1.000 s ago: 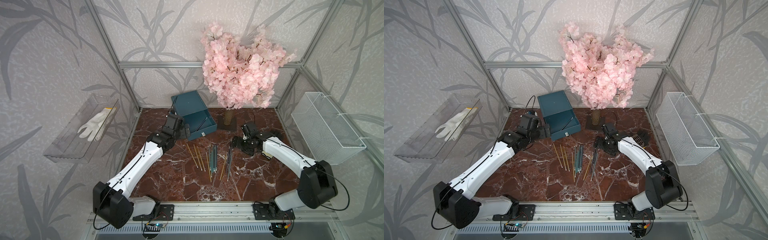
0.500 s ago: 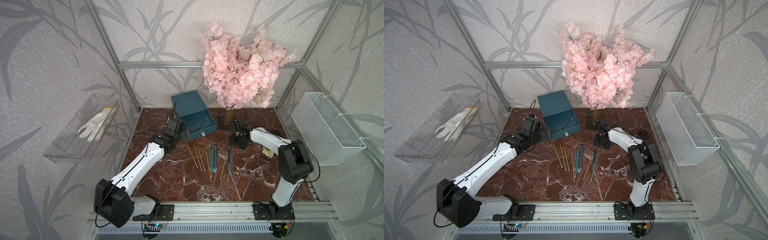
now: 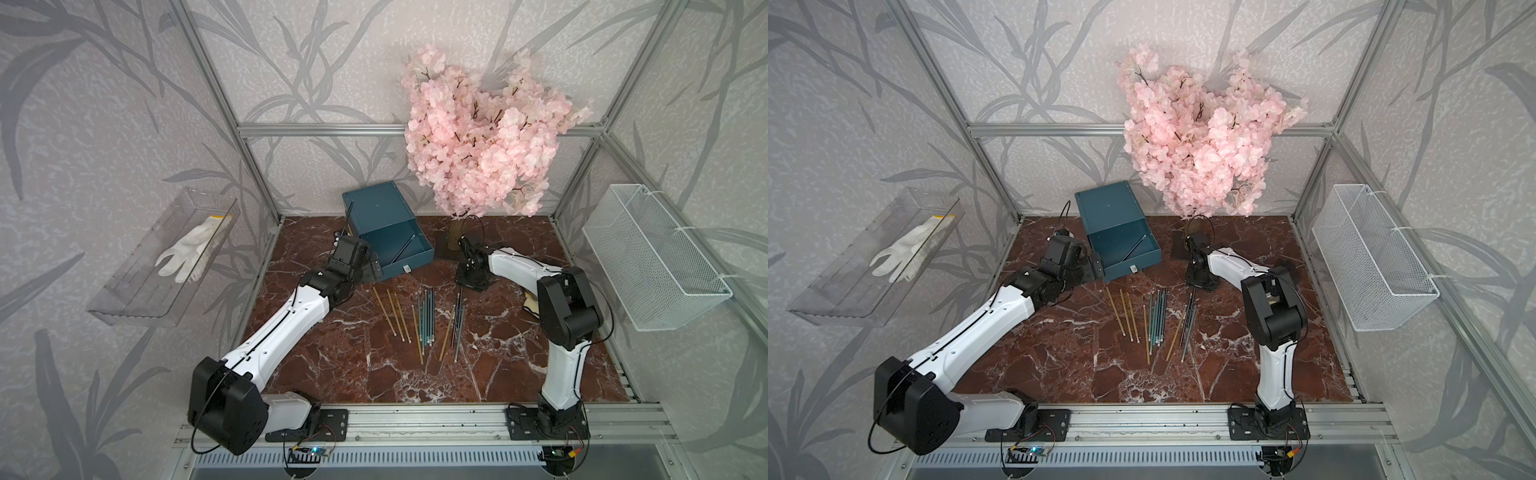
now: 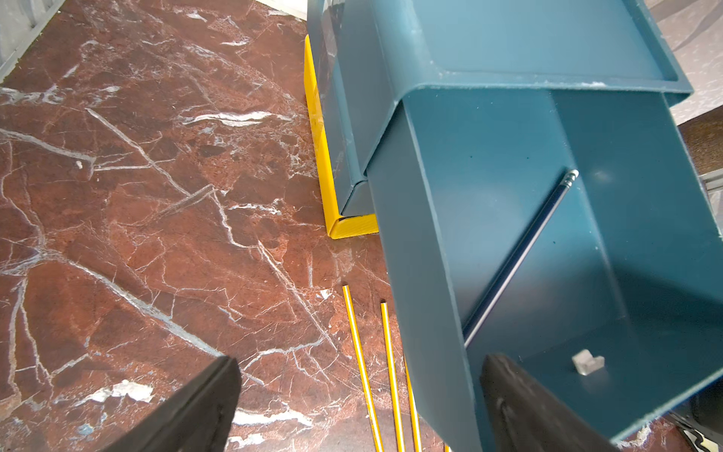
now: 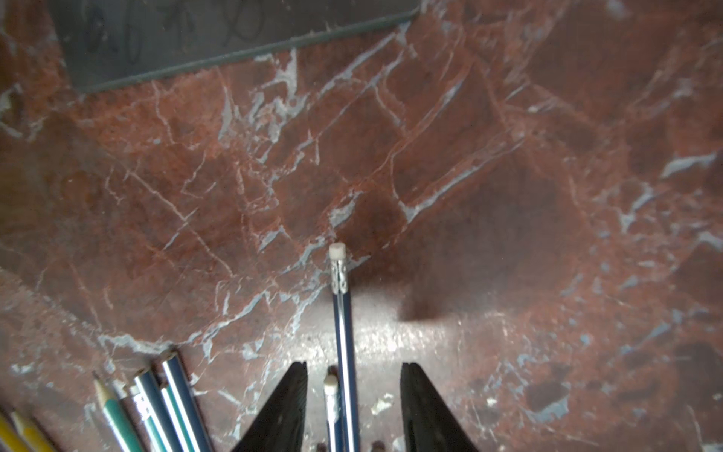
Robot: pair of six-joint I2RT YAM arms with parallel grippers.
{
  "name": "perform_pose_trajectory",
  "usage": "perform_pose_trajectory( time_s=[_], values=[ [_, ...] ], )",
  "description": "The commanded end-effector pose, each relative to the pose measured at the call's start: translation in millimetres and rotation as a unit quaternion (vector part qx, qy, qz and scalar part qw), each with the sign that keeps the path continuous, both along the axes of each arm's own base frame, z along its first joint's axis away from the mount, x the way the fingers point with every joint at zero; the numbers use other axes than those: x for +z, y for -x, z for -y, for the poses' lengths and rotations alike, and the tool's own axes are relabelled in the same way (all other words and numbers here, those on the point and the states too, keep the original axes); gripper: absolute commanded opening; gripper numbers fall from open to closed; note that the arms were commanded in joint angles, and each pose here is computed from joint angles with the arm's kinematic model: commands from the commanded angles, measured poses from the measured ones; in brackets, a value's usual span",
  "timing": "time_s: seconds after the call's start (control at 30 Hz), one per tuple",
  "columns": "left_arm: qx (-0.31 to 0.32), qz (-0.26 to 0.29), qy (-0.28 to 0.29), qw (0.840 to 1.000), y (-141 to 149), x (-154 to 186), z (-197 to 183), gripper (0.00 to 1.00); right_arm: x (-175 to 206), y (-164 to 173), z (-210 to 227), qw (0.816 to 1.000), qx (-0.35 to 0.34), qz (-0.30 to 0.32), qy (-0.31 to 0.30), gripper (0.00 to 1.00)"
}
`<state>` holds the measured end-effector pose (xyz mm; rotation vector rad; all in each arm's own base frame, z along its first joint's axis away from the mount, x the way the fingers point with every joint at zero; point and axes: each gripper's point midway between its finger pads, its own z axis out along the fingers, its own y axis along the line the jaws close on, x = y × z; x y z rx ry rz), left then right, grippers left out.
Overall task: Please place the pencils in the drawer according to their color
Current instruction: Pick up the pencil from the center of the board.
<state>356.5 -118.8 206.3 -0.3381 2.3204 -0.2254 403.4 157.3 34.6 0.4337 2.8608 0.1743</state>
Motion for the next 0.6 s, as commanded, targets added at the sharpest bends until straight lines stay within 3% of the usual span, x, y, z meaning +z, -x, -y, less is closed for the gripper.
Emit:
perform_pose_trajectory(
  time_s=[0.0,0.57],
  values=[
    [-0.002,-0.01,0.0,1.0,1,-9,1,1.0,-2,-6,5,1.0,0.011,-0.005,0.025,0.42],
    [-0.003,-0.016,-0.006,1.0,1,-14,0,1.0,-25,-19,3,0.998,0.034,-0.028,0.049,0.37]
  ],
)
